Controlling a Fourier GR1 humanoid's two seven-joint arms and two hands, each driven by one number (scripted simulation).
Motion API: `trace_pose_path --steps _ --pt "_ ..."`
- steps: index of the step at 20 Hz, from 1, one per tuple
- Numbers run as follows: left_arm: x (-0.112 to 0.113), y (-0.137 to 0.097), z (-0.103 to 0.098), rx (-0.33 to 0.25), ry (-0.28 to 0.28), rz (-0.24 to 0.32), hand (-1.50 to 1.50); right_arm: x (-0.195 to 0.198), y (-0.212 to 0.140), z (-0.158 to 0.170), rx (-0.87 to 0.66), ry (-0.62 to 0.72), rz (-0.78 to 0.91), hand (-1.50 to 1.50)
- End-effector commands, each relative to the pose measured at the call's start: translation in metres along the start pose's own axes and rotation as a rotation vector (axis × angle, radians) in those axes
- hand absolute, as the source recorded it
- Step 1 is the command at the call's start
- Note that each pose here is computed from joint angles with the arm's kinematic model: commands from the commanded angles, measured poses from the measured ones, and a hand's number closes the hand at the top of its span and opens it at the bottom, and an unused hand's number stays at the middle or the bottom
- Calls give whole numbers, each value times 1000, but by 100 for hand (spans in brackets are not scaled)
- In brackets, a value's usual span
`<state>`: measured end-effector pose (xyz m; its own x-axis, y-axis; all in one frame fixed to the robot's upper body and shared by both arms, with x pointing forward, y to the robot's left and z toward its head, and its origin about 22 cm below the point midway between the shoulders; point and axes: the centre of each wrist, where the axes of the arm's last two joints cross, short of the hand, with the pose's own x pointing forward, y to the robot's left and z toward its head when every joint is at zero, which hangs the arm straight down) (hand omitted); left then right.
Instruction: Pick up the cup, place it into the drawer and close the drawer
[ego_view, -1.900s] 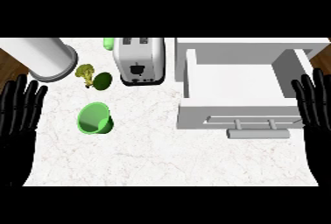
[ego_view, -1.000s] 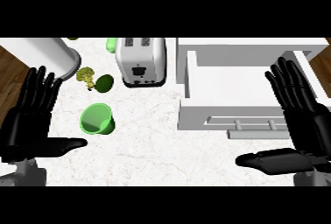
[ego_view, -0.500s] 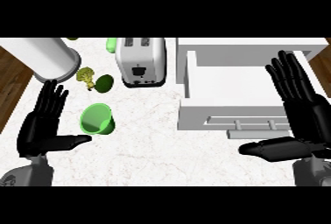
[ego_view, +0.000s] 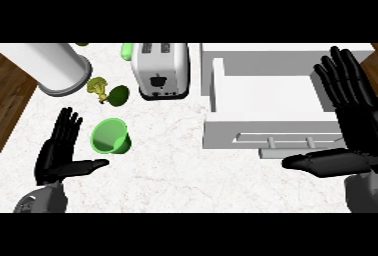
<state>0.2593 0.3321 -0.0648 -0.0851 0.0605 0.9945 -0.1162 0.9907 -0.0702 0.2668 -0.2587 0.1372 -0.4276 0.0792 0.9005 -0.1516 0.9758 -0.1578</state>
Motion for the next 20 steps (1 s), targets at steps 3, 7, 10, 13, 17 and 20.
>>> trace_pose_path --steps 3,7,10,13,17,20 --pt "-41 -1 9 13 28 -34 -150 6 4 -10 10 4 -5 -150" --pt "-55 -1 -15 21 28 -32 -150 -4 -1 -8 15 -13 -4 -150" --pt "-66 35 18 27 28 -25 -150 9 2 0 3 -5 6 -150" --pt "-70 24 7 37 14 -31 -150 3 -2 -1 1 -4 1 -150" --pt "-74 14 5 37 -19 -15 -150 8 -5 -8 23 -9 -3 -150" --pt "-81 6 12 24 -26 -14 -150 17 5 -19 29 -19 -17 -150"
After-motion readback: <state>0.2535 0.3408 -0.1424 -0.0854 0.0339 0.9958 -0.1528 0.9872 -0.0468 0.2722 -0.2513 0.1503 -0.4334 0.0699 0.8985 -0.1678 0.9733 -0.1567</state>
